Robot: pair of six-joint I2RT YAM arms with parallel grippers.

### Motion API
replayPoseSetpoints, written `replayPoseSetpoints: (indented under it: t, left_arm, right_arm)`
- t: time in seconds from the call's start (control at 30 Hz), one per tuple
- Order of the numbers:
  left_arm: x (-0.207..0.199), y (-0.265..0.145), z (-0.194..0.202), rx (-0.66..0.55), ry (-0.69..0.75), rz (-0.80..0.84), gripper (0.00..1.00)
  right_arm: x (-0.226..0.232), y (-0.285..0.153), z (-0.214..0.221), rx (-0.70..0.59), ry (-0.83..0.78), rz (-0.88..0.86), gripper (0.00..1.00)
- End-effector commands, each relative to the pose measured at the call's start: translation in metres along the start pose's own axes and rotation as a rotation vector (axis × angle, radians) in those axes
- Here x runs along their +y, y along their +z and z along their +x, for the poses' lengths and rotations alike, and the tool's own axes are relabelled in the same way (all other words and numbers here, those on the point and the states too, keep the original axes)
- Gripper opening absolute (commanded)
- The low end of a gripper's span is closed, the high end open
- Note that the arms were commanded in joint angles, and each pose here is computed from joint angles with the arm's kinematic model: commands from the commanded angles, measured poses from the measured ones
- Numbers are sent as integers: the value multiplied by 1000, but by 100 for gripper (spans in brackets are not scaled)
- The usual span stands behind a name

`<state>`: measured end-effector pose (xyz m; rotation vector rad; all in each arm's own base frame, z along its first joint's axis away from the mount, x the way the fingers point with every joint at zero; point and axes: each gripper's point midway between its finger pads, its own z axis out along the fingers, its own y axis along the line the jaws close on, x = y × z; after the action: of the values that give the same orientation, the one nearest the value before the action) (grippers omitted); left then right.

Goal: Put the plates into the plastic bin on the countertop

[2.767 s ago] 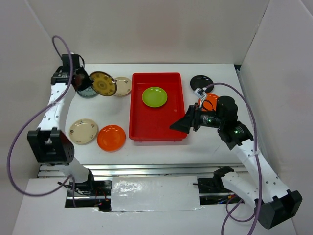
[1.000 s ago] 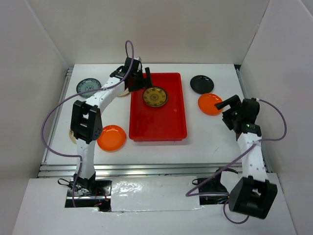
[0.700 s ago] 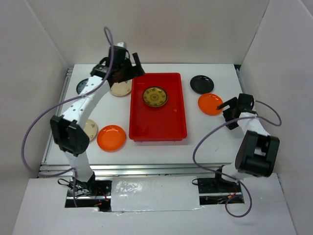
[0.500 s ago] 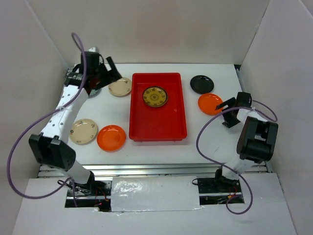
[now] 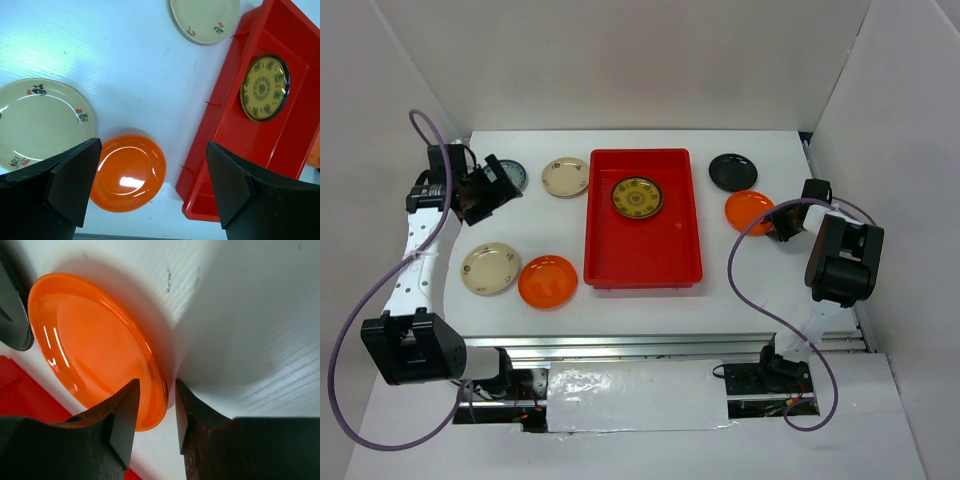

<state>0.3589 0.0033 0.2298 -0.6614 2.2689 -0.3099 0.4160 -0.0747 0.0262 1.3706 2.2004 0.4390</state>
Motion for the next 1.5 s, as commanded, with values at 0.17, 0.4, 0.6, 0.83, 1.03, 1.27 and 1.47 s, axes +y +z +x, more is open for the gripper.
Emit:
replayPoseSetpoints:
  t: [0.17, 0.4, 0.6, 0.83, 1.03, 1.27, 1.47]
  left_arm:
    - [21, -6, -10, -14, -28, 41, 99]
    - [40, -11, -11, -56, -49, -12, 99]
    - [54, -11, -11, -79, -70, -56, 99]
    - [53, -13, -10, -95, -73, -43, 99]
    - [49, -12, -13, -92, -76, -22, 99]
    - [47, -19, -31, -138, -90, -19, 99]
    - [51, -6, -24, -89, -105, 3, 99]
  right_arm:
    - [-12, 1, 4, 12, 12, 50, 3]
    - [7, -67, -1, -154, 36, -62, 0]
    - [69, -135, 11, -254, -108, -192, 0]
    - [152, -184, 74, -231, -305, -355, 0]
    - [210, -137, 153, 12, -498, -374, 0]
    - [245, -70, 207, 170, -552, -350, 0]
    - [259, -31, 218, 215, -537, -366, 0]
